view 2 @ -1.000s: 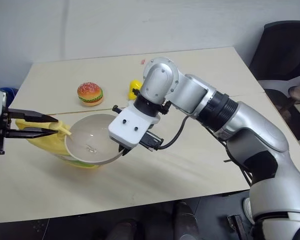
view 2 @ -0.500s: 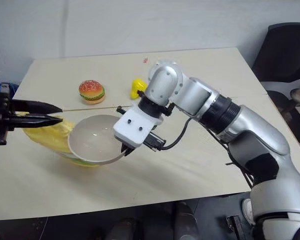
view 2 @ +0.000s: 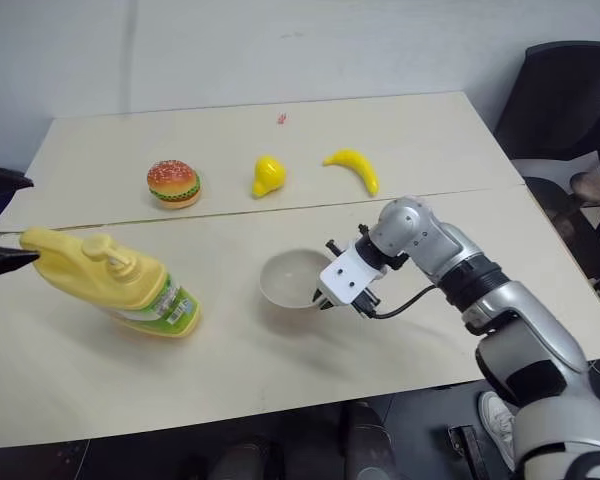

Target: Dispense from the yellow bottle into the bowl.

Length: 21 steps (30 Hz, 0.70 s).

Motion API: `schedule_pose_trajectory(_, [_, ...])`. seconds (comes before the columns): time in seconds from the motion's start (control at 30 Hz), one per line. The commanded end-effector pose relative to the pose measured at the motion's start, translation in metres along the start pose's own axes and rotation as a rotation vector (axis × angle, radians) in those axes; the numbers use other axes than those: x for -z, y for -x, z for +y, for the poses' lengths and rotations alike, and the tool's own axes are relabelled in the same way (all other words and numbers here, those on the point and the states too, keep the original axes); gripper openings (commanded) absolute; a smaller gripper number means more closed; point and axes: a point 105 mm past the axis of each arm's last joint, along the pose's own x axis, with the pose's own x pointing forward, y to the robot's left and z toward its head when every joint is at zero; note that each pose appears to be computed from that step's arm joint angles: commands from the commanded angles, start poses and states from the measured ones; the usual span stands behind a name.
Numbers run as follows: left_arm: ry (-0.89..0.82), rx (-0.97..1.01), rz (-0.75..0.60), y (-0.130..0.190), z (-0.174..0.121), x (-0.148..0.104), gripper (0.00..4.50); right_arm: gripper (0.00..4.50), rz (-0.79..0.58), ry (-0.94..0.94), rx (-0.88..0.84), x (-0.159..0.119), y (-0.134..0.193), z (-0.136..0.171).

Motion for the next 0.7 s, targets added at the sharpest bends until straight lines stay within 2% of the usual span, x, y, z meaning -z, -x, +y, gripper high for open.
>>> schedule_pose_trajectory(0.03, [-0.038,-0.021,0.017,0.003,-0.004,0.003,4.50,2.13,-0.008,0.015,0.065,0.000,0.005,-0.009])
schedule_pose_trajectory(0.23, [-0.048,-0.019,0.018,0.000,-0.006,0.009,4.50,4.30,-0.033,-0.031,0.109,-0.002,0.021,-0.014])
schedule_pose_trajectory(0.27, [-0.051,-0.020,0.016,0.000,-0.006,0.009,4.50,4.44,-0.040,-0.038,0.116,-0.002,0.025,-0.015])
schedule_pose_trajectory(0.37, [-0.042,-0.040,0.009,0.002,-0.005,0.013,4.50,4.44,-0.103,-0.169,0.147,-0.005,0.054,-0.012])
schedule_pose_trajectory(0.53, [0.020,-0.106,-0.004,0.012,-0.009,0.030,4.50,4.44,-0.267,-0.535,0.273,-0.007,0.111,-0.005])
schedule_pose_trajectory(0.7, [0.090,-0.171,-0.027,0.018,-0.021,0.043,4.50,4.44,-0.353,-0.801,0.345,0.000,0.144,0.020])
